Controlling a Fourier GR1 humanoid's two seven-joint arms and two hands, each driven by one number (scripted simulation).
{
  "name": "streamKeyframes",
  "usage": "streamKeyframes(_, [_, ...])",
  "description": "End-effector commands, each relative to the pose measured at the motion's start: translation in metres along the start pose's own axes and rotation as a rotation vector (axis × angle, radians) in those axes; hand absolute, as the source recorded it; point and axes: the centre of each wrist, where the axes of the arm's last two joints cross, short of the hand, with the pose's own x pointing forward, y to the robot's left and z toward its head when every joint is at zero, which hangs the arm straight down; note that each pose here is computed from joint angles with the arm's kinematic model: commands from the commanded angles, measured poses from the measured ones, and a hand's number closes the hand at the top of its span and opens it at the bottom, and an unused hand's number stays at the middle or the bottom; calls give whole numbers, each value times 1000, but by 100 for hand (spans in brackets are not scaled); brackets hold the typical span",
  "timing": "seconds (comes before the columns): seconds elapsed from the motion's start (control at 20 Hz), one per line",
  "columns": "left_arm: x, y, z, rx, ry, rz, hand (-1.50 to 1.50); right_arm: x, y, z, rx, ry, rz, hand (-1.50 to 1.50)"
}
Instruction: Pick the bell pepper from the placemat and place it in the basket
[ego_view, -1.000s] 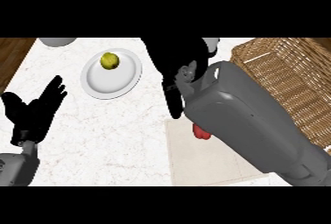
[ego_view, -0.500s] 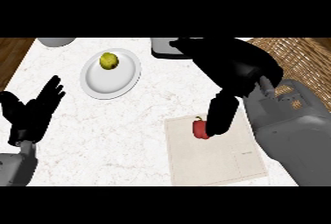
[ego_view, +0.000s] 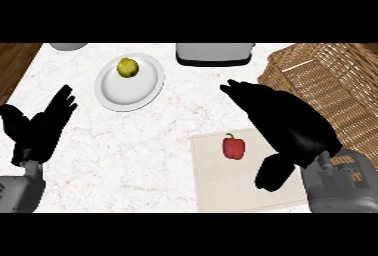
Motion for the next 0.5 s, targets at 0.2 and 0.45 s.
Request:
streamKeyframes(0.2, [-6, -4, -1, -9, -16, -10, 0, -22, 74, -31, -85, 1, -36, -150])
streamKeyframes(0.45, [7, -15, -20, -10, -11, -24, 0, -36, 101, -65, -97, -20, -130, -150])
